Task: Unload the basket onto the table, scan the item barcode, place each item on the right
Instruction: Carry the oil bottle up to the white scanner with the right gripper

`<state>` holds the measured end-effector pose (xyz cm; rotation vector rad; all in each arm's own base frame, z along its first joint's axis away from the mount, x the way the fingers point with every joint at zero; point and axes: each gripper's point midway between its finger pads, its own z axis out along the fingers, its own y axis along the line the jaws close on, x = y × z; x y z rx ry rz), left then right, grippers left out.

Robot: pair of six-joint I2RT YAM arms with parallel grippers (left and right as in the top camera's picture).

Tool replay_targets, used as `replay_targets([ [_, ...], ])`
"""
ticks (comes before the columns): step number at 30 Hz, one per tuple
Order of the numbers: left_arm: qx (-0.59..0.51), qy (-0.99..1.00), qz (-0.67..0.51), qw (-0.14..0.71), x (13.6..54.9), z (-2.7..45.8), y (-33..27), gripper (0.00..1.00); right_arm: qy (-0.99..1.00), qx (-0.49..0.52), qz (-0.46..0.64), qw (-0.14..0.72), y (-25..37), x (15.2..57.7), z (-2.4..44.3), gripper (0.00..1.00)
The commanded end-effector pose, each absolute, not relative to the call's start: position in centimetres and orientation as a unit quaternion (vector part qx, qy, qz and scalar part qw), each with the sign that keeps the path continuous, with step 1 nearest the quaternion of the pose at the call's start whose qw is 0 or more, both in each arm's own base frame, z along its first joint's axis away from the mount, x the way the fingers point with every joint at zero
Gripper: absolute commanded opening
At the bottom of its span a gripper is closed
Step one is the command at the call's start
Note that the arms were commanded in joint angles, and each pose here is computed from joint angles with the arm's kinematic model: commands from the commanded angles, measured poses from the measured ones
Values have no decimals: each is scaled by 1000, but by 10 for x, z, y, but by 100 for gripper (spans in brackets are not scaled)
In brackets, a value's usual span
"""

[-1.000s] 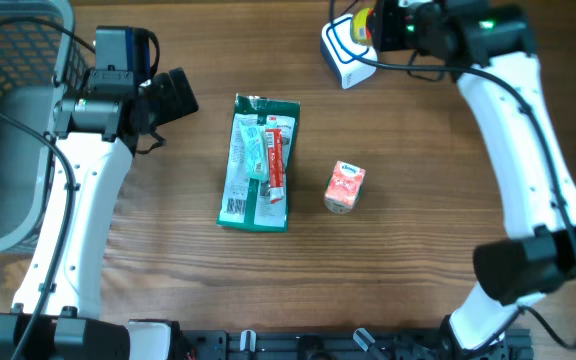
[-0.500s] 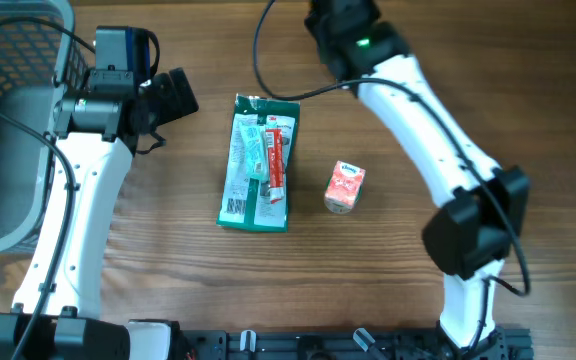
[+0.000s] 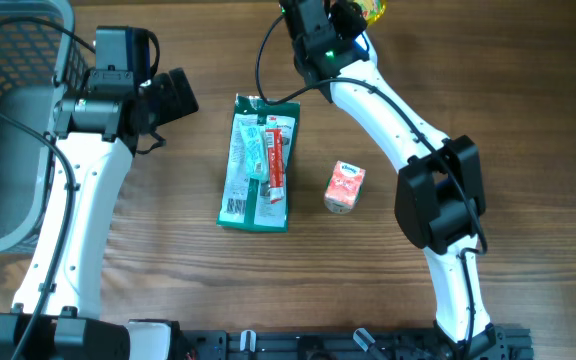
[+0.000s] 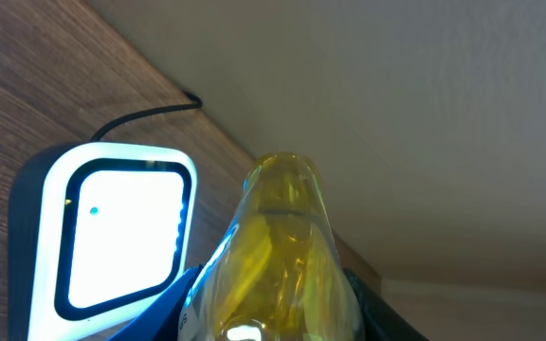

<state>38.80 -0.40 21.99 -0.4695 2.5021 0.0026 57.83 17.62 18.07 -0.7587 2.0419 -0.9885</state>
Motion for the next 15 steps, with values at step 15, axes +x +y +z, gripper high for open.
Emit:
replay_targets([
  [15,-172,940,-1,296,390,222,-4,100,820,-241,-363,370,173,575,155,4],
])
